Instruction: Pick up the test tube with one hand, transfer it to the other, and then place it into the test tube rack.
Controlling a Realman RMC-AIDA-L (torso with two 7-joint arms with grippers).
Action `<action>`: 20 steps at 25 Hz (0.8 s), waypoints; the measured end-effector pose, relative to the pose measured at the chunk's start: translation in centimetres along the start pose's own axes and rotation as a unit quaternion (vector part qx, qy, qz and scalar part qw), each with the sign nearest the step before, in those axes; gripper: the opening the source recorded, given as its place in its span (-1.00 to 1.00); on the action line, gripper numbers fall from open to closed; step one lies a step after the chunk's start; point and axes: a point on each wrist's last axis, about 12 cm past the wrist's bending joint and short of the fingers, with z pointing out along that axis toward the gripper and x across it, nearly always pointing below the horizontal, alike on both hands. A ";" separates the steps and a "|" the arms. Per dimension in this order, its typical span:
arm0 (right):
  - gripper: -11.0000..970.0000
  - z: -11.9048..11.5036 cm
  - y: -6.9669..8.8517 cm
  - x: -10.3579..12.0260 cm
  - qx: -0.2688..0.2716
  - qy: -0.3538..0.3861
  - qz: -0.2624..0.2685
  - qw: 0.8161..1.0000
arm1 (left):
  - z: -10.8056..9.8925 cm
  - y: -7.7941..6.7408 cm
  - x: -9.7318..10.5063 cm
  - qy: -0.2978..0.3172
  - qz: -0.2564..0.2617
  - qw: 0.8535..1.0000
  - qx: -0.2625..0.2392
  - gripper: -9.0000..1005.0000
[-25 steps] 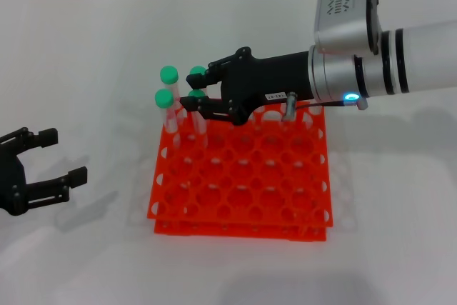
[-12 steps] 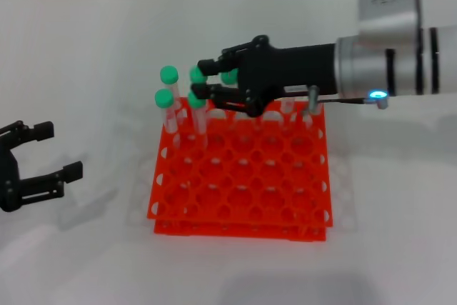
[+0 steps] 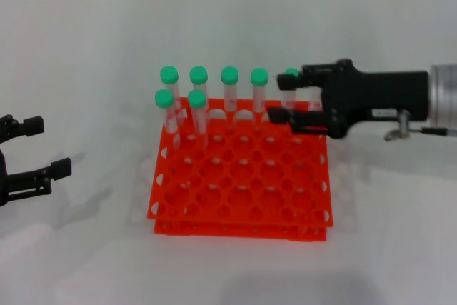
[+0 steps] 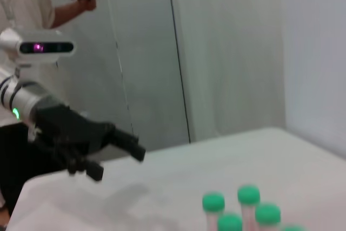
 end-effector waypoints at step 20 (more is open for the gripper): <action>0.79 -2.8 1.2 3.3 -0.048 0.084 0.018 0.995 | 2.2 0.7 -1.6 0.054 0.002 0.994 0.091 0.76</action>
